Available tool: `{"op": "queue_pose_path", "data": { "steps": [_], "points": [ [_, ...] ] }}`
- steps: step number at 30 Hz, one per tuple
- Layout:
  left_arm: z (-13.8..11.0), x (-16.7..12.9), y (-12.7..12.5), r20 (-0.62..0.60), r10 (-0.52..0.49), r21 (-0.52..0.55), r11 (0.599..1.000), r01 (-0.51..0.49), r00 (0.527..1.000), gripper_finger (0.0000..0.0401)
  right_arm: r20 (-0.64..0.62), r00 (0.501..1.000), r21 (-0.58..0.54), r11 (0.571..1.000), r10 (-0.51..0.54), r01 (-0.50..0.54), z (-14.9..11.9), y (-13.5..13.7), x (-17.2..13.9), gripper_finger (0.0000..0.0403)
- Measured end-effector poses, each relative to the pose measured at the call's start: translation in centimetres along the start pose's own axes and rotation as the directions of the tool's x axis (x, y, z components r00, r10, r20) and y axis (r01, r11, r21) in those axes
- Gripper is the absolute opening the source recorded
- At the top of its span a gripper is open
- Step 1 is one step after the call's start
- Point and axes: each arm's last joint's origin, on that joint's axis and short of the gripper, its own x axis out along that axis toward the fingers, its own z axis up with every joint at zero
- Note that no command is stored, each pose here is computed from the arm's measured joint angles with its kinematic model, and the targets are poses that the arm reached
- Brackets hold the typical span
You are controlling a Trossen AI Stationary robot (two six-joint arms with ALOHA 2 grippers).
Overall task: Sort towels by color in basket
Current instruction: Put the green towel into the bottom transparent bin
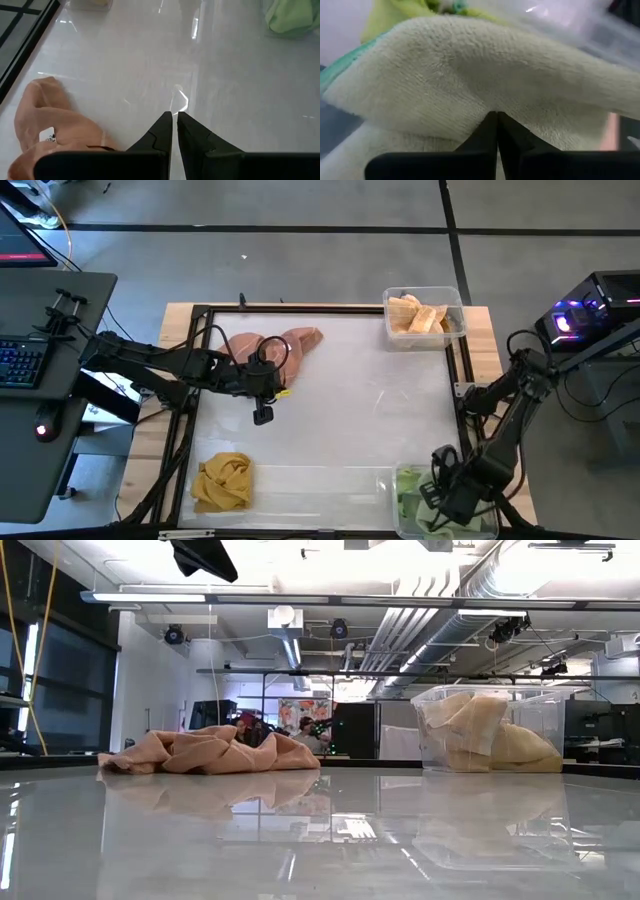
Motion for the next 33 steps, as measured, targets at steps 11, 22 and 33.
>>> {"op": "queue_pose_path", "data": {
  "steps": [11, 22, 33],
  "points": [
    [0.0, 0.0, 0.0, 0.000, 0.000, 0.000, 1.000, 0.000, 1.000, 0.0016, -0.046, 0.996, -0.047, 0.996, 0.070, -0.072, -0.6, 0.3, -1.1, 0.0006],
    [0.0, 0.0, 0.0, 0.000, 0.000, 0.000, 1.000, 0.000, 1.000, 0.0016, -0.136, 0.844, -0.393, 0.754, 0.518, -0.526, -3.8, 3.9, -4.7, 0.0006],
    [0.2, 0.0, 0.0, 0.016, -0.001, -0.005, 1.000, 0.001, 1.000, 0.0016, -0.036, 0.980, -0.199, 0.959, 0.198, -0.201, -1.8, 2.2, 2.6, 0.0006]
  ]
}}
